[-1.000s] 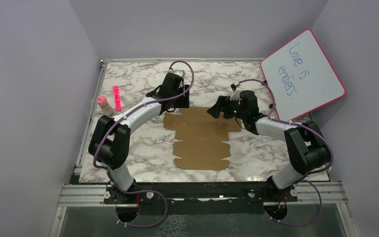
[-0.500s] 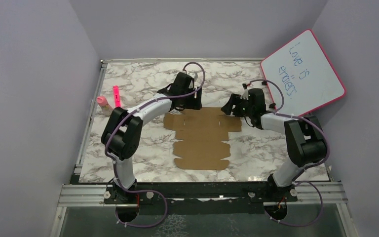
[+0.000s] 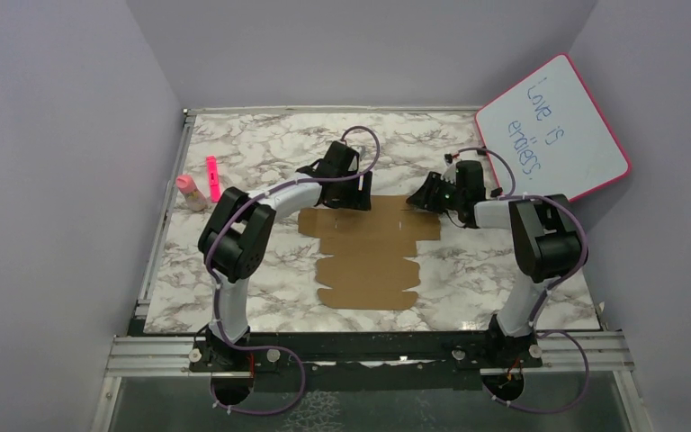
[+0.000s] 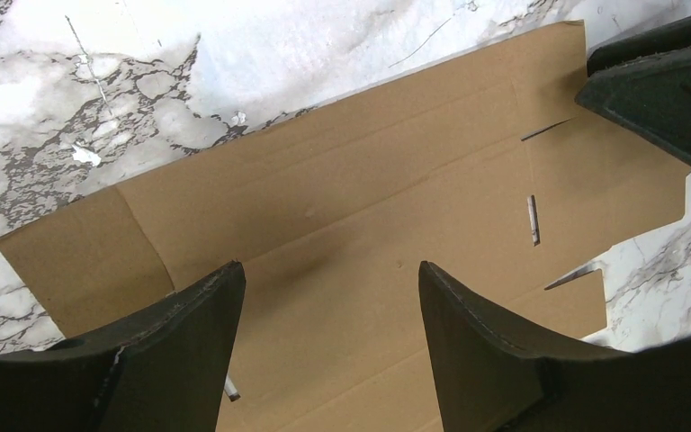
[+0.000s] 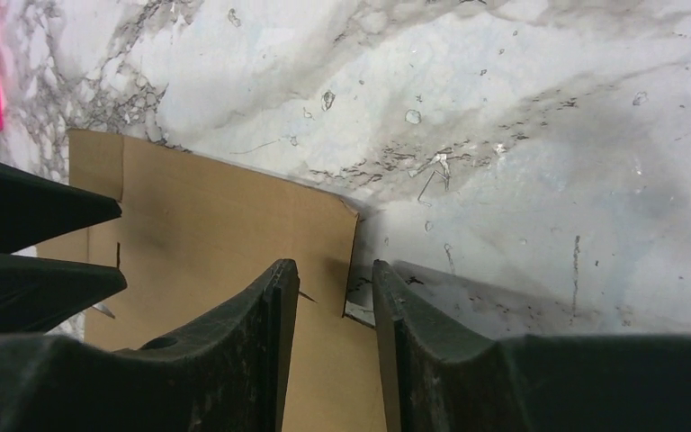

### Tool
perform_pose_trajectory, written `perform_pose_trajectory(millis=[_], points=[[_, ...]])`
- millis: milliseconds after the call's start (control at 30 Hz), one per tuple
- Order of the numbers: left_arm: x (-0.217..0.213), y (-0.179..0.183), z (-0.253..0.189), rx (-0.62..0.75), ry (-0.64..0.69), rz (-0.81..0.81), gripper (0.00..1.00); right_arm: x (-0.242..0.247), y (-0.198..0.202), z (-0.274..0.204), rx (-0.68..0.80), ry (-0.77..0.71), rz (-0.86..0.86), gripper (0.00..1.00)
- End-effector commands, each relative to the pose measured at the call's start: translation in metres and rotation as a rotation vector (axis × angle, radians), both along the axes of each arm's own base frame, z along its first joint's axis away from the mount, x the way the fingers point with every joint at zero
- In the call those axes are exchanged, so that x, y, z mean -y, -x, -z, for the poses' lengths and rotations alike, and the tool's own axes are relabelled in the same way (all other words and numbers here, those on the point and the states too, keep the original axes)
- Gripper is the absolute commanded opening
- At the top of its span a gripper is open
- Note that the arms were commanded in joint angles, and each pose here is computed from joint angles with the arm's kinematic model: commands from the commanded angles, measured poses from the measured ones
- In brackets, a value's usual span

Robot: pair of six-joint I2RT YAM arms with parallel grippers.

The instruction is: Fold the paper box

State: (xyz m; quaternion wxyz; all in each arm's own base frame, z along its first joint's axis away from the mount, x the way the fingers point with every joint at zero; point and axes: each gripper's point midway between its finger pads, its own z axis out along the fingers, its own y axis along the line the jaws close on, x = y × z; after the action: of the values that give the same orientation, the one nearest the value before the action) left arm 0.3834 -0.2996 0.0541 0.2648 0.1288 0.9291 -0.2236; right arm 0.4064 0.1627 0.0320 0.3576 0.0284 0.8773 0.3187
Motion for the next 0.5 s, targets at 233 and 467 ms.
perform_pose_trajectory(millis=[233,467], points=[[0.004,0.012,0.02,-0.052,-0.001,0.02,0.72,-0.012,0.001,0.008,-0.056,-0.079,-0.076,0.15],[0.001,0.016,0.03,-0.069,-0.017,0.014,0.72,-0.009,-0.007,-0.008,-0.03,-0.041,-0.084,0.01]])
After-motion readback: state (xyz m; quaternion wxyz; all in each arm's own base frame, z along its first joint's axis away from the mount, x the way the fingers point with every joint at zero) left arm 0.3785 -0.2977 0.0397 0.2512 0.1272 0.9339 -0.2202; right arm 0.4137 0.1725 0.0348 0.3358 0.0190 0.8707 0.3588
